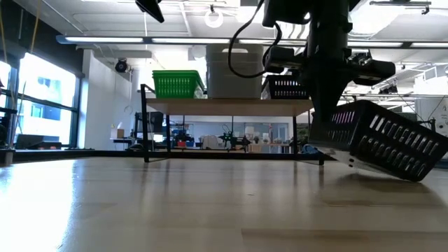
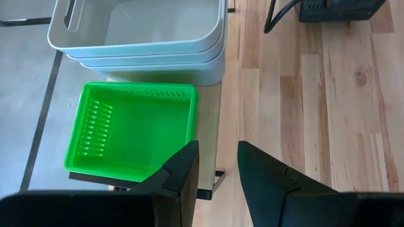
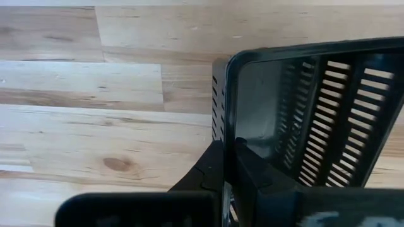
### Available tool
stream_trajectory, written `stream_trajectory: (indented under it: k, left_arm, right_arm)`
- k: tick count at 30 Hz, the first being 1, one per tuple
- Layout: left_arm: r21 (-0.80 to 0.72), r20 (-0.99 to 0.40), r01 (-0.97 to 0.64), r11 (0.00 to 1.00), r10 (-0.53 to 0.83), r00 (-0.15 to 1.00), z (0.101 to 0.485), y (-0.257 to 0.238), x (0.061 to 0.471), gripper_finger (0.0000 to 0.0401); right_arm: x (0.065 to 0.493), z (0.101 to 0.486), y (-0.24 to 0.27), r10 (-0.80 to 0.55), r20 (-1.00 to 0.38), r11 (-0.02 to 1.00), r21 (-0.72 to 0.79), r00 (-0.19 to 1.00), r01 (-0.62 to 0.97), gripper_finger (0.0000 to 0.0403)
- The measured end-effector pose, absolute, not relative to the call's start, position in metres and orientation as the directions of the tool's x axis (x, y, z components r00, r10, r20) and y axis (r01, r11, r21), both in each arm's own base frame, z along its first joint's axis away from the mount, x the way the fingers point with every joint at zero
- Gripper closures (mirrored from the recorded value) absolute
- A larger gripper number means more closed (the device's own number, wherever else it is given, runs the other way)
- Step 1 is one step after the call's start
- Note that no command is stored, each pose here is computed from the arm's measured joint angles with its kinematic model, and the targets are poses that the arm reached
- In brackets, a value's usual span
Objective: Stack baskets on shelf by color
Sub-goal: Stack the black bin on the black bin on the shelf
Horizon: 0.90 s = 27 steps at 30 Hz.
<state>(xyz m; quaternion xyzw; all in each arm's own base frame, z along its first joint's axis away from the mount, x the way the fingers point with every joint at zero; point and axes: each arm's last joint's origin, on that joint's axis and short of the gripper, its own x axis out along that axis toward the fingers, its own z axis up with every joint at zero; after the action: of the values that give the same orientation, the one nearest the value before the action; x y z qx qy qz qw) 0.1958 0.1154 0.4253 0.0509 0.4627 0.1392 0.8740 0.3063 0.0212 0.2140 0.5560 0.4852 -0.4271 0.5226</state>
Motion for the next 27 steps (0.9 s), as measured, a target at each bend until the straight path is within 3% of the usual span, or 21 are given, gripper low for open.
stream_trajectory:
  k: [5,14,19,22,27]
  left_arm:
    - [0.218,-0.795,-0.196,0.956,0.29,0.533,0.425,0.115,0.196,0.03]
    - [0.218,-0.795,-0.196,0.956,0.29,0.533,0.425,0.115,0.196,0.03]
    - [0.218,-0.795,-0.196,0.956,0.291,0.533,0.425,0.115,0.196,0.03]
    - [0.218,-0.794,-0.197,0.956,0.291,0.533,0.425,0.115,0.196,0.03]
    - [0.218,-0.795,-0.197,0.956,0.291,0.533,0.425,0.115,0.196,0.03]
  right_arm:
    - [0.306,0.214,0.021,0.091,-0.982,0.035,0.167,0.163,0.985,0.0388]
    - [0.306,0.214,0.02,0.07,-0.984,0.041,0.166,0.163,0.985,0.0299]
    - [0.303,0.222,0.02,0.068,-0.979,0.089,0.196,0.19,0.977,0.029]
    - [0.298,0.232,0.024,0.073,-0.971,0.177,0.238,0.229,0.955,0.029]
    - [0.292,0.242,0.046,0.148,-0.954,0.444,0.3,0.261,0.844,0.0291]
